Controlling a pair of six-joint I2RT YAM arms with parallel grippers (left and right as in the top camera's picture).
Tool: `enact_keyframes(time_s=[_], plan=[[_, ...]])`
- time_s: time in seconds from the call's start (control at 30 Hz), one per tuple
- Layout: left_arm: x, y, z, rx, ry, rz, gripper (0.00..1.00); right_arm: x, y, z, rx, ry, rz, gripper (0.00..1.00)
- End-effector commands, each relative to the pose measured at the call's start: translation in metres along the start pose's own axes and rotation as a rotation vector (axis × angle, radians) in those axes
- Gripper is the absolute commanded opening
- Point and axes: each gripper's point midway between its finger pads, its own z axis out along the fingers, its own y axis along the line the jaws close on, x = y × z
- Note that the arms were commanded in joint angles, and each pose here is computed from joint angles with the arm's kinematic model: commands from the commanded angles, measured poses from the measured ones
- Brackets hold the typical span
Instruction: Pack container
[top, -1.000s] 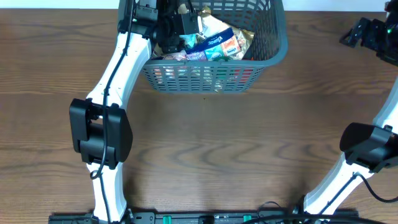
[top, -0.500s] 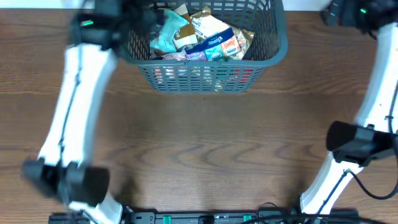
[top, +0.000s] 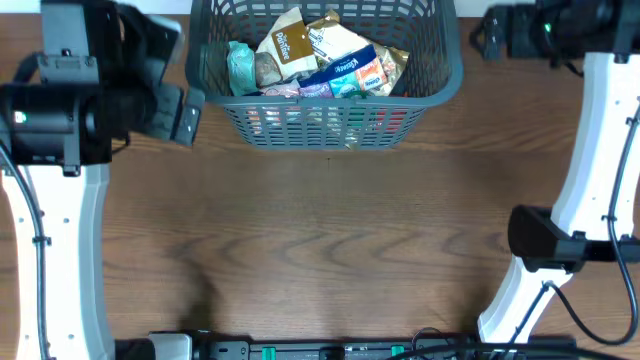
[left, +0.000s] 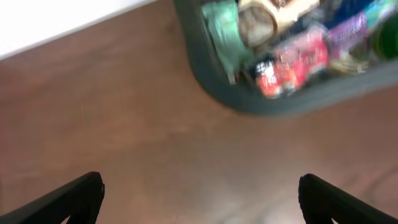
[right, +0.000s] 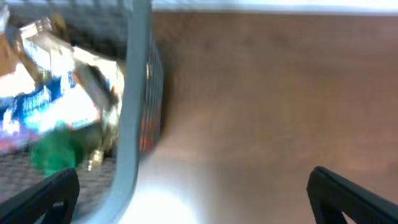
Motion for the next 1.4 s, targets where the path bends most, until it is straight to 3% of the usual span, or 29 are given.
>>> enact_keyframes(time_s=[0.0, 0.23, 0.5, 0.7, 0.97, 1.17, 1.37], plan=[[0.022, -0.004, 0.006, 0.013, 0.058, -0.028, 0.98, 0.004, -0.002, -0.03, 0.017, -0.047, 0.039, 0.99], [0.061, -0.017, 0.025, 0.032, 0.097, -0.031, 0.99, 0.037, 0.005, -0.054, 0.014, -0.001, 0.09, 0.99], [0.099, -0.043, 0.05, 0.108, 0.037, -0.034, 0.99, 0.113, 0.008, -0.052, 0.056, 0.14, 0.08, 0.99], [0.123, -0.05, 0.06, 0.078, -0.063, -0.137, 0.99, 0.139, 0.031, -0.014, 0.054, -0.028, -0.04, 0.99], [0.145, -0.028, 0.06, -0.103, -0.172, -0.216, 0.98, 0.193, 0.071, 0.021, 0.004, -0.206, -0.202, 0.99], [0.145, -0.028, 0.062, -0.101, -0.166, -0.217, 0.99, 0.235, 0.064, 0.027, 0.013, -0.096, -0.236, 0.99], [0.147, -0.029, 0.068, -0.097, -0.142, -0.217, 0.98, 0.253, 0.059, 0.03, 0.029, -0.014, -0.248, 0.99]])
